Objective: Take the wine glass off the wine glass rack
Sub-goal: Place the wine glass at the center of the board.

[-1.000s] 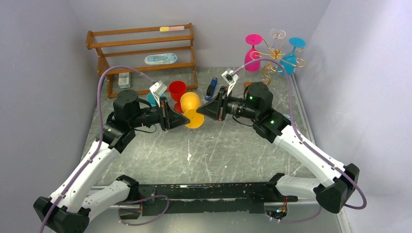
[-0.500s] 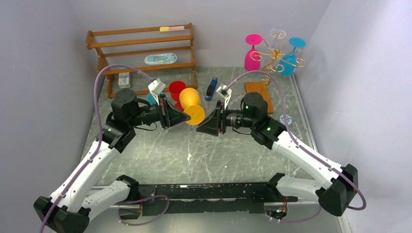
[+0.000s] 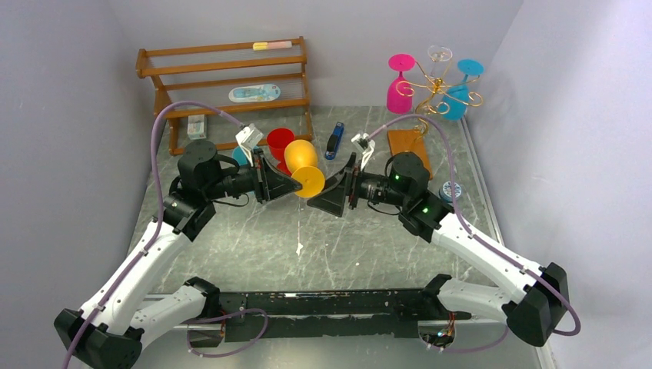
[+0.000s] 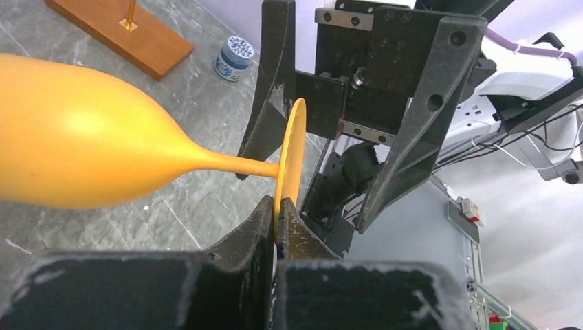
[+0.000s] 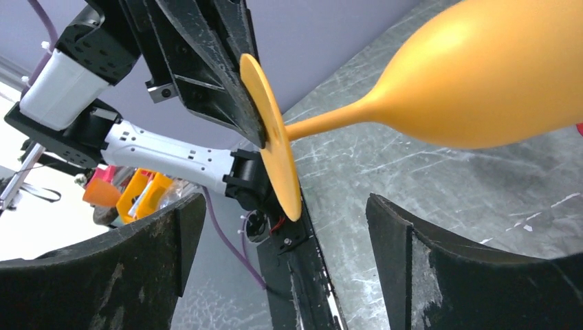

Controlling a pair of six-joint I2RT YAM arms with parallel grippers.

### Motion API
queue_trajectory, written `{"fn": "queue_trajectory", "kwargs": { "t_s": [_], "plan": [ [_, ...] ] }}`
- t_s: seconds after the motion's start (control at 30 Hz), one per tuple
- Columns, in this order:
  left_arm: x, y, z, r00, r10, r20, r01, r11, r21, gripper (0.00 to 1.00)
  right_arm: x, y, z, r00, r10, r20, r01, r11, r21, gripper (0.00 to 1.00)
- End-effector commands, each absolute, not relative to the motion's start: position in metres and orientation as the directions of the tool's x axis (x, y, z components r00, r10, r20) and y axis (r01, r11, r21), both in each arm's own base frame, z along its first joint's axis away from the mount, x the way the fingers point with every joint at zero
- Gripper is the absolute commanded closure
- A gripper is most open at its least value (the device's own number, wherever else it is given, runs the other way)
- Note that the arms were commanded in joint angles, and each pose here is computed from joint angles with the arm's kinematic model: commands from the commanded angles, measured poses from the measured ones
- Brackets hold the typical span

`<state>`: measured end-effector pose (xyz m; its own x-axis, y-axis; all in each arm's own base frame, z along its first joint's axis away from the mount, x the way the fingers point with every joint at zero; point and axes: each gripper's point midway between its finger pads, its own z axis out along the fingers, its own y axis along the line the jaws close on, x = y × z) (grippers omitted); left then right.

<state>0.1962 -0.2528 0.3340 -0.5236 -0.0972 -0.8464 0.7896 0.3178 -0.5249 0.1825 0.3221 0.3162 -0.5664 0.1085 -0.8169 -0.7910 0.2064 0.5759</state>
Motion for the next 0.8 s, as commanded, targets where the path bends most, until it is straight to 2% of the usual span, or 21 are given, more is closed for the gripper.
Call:
{"fn": "queue_trajectory", "kwargs": {
  "t_s": [0.0, 0.13, 0.47, 0.6, 0.77],
  "plan": [
    [0.194, -0.253, 0.347, -0.488, -0.111, -0.866, 0.817, 0.291, -0.498, 0.95, 0.185, 0.319, 0.329, -0.523, 0.214, -0.825, -0.807, 0.185, 0.56, 0.08],
    [0.193, -0.255, 0.345, -0.499, -0.105, -0.86, 0.816, 0.276, -0.507, 0.95, 0.176, 0.319, 0.335, -0.498, 0.263, -0.826, -0.835, 0.109, 0.539, 0.12],
    [0.187, -0.258, 0.342, -0.507, -0.071, -0.859, 0.827, 0.24, -0.508, 0.95, 0.18, 0.315, 0.342, -0.492, 0.347, -0.798, -0.827, 0.1, 0.553, 0.49],
    [0.186, -0.26, 0.342, -0.51, -0.066, -0.857, 0.831, 0.22, -0.511, 0.95, 0.178, 0.321, 0.341, -0.529, 0.324, -0.785, -0.816, 0.061, 0.575, 0.55],
    [0.186, -0.26, 0.342, -0.511, -0.065, -0.857, 0.831, 0.217, -0.512, 0.95, 0.175, 0.326, 0.344, -0.555, 0.323, -0.767, -0.808, 0.012, 0.59, 0.7]
  ]
}}
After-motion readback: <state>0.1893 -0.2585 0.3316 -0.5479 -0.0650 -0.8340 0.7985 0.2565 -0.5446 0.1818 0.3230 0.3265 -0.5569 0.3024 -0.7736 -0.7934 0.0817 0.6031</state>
